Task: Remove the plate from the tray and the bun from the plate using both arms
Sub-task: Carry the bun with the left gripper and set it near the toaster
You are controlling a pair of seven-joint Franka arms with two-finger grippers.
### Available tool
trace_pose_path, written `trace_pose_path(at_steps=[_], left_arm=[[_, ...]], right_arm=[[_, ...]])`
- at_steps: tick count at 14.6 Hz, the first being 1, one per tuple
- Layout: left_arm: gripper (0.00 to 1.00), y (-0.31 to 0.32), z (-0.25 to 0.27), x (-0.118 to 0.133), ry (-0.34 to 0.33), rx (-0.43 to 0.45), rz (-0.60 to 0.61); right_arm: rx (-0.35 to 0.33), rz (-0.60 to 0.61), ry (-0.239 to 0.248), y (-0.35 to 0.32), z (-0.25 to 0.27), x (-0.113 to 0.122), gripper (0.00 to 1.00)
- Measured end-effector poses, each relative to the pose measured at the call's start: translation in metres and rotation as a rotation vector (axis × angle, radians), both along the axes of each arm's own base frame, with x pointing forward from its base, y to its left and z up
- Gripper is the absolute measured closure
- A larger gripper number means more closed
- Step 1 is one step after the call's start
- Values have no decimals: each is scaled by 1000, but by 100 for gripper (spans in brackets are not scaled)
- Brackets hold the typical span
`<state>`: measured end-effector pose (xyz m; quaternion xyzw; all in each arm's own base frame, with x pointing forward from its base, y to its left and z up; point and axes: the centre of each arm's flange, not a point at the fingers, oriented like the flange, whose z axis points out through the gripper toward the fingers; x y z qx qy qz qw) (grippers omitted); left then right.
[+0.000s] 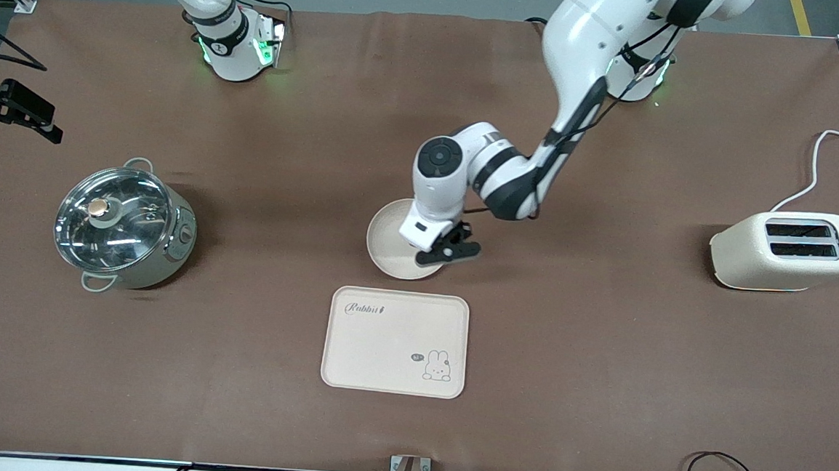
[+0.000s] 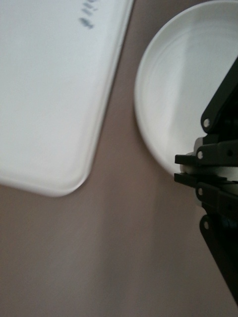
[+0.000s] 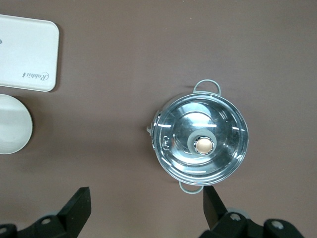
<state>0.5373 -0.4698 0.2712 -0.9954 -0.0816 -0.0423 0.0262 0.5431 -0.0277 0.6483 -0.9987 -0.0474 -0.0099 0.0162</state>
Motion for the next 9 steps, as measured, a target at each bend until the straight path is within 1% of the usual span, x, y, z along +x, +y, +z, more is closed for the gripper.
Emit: trace_pose_path(at_steps=[2,3,5,7,9], left_arm=[[90,73,46,41,16,36,-83],[90,117,56,58,25,47,-126],[90,211,49,78,25,49,-218],[91,299,21,82,-3,37,-291],[93,366,-16,71,-12,27,-315]], right_arm=[[-6,4,1,2,0,0,0],[-7,7,1,3,0,0,0],[-9,10,2,5,-2,1,0],[-9,12,9,6,-7,4,0],[-10,24,18,13,-13,7,0]])
